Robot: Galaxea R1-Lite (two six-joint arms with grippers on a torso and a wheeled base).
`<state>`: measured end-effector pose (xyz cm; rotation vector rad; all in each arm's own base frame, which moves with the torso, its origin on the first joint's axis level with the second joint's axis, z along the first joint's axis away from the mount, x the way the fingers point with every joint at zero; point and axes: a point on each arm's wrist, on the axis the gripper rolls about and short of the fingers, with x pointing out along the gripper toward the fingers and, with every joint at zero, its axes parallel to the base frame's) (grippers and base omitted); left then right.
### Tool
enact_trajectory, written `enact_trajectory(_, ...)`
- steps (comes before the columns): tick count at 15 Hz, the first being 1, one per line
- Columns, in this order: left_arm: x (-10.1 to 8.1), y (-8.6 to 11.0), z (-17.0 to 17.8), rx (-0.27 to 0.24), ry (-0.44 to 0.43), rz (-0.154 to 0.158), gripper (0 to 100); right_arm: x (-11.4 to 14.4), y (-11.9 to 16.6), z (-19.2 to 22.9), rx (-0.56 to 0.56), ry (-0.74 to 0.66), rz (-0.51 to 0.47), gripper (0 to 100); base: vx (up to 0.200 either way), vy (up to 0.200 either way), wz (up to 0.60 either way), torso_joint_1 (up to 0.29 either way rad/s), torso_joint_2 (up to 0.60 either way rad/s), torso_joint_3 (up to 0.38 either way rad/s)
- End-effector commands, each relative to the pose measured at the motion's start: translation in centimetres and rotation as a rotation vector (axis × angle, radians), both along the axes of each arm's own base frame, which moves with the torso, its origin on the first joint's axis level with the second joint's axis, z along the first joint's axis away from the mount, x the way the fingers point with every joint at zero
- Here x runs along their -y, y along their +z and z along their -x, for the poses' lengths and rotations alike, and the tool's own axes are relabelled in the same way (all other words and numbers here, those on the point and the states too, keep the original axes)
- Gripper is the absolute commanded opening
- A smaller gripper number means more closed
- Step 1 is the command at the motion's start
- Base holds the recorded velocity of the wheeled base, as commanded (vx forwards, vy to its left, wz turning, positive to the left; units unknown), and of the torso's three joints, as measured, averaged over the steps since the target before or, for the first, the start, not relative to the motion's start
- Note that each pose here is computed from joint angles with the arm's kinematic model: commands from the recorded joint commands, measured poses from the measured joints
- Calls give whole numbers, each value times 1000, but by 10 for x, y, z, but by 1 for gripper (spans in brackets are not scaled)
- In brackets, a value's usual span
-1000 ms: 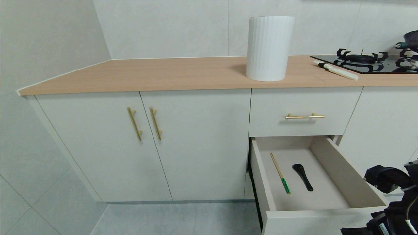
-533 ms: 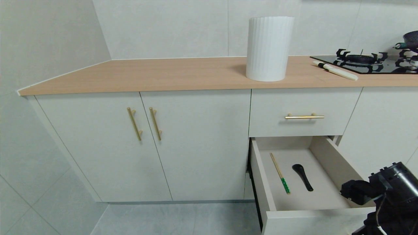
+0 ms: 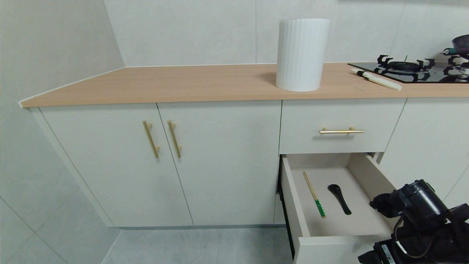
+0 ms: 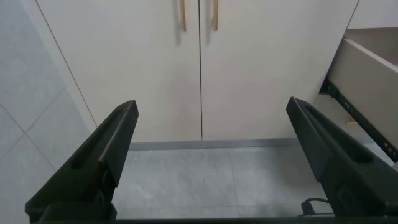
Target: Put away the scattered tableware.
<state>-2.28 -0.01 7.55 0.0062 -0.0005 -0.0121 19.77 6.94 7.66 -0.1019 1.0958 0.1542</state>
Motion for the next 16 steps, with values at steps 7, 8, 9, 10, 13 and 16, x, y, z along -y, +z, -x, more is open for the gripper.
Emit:
enact_trajectory(7,0,0,0,0,0,0,100,-9,-3,-28,182,-59,-16,100,0,0,0,0,0,0)
enact_trajectory(8,0,0,0,0,0,0,100,-10,-7,-35,191,-59,-16,100,0,0,0,0,0,0)
enact_trajectory(9,0,0,0,0,0,0,100,-12,-11,-42,197,-62,-16,100,0,0,0,0,0,0)
enact_trajectory(10,0,0,0,0,0,0,100,-12,-14,-50,200,-72,-16,100,0,0,0,0,0,0)
enact_trajectory(13,0,0,0,-2,0,0,100,-11,-12,-76,234,-103,-24,100,0,0,0,0,0,0)
enact_trajectory(16,0,0,0,0,0,0,100,-9,-10,-104,276,-134,-35,100,0,0,0,0,0,0)
